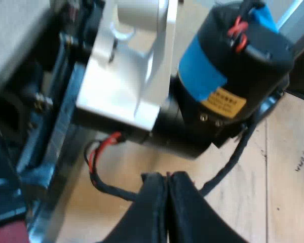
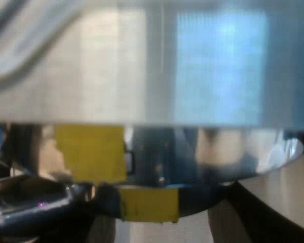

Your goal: Put the handle in the coffee machine

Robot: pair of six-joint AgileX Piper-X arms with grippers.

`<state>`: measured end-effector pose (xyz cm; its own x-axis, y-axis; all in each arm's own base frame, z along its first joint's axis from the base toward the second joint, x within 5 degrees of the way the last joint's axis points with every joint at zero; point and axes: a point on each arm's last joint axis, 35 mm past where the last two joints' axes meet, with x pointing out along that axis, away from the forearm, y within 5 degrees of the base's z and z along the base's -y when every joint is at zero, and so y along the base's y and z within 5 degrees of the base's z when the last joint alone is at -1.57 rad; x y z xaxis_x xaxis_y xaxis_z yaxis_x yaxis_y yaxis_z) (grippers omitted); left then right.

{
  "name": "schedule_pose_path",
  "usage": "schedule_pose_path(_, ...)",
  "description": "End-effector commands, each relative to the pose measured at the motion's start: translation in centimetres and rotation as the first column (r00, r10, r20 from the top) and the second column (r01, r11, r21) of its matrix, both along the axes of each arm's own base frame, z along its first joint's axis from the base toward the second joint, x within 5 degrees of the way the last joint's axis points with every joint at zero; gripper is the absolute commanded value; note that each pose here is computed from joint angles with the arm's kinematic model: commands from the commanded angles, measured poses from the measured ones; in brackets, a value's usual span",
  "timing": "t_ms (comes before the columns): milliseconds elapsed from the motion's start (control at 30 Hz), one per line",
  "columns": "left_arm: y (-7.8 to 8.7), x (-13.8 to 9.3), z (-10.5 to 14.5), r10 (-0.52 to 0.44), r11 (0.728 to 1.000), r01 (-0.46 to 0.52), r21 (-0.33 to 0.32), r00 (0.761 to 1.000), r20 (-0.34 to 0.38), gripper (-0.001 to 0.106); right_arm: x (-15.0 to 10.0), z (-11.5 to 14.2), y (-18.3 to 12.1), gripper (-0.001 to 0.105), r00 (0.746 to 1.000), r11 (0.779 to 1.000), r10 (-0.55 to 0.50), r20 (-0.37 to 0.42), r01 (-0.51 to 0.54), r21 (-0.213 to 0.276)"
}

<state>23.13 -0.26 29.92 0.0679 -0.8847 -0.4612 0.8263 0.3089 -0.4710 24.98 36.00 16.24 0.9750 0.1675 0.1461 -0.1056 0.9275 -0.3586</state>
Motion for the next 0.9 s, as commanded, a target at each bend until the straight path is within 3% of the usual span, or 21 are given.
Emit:
schedule_pose_path(33, 1.5, 1.2, 1.7, 0.089, 0.995, -0.093, 0.041, 0.991, 0.099, 0.001, -0.1, 2.9, 0.3, 0.046, 0.996, 0.994, 0.035, 0.082, -0.044, 0.103)
schedule_pose_path(200, 4.1, 3.5, 1.6, 0.257, 0.952, -0.282, 0.115, 0.946, 0.197, 0.001, -0.1, 2.9, 0.3, 0.046, 0.996, 0.994, 0.035, 0.082, -0.044, 0.103)
schedule_pose_path(300, 4.7, 4.9, 0.8, 0.299, 0.914, -0.344, 0.215, 0.929, 0.218, 0.001, -0.1, 2.9, 0.3, 0.046, 0.996, 0.994, 0.035, 0.082, -0.044, 0.103)
schedule_pose_path(567, 3.2, 5.9, -4.4, 0.252, 0.925, -0.239, 0.297, 0.968, -0.006, 0.001, -0.1, 2.9, 0.3, 0.046, 0.996, 0.994, 0.035, 0.082, -0.044, 0.103)
schedule_pose_path(700, 2.9, 5.3, -4.4, 0.226, 0.938, -0.209, 0.277, 0.974, -0.03, 0.001, -0.1, 2.9, 0.3, 0.046, 0.996, 0.994, 0.035, 0.082, -0.044, 0.103)
schedule_pose_path(900, 2.8, 4.9, -3.6, 0.225, 0.938, -0.216, 0.272, 0.974, -0.001, 0.001, -0.1, 2.9, 0.3, 0.046, 0.996, 0.994, 0.035, 0.082, -0.044, 0.103)
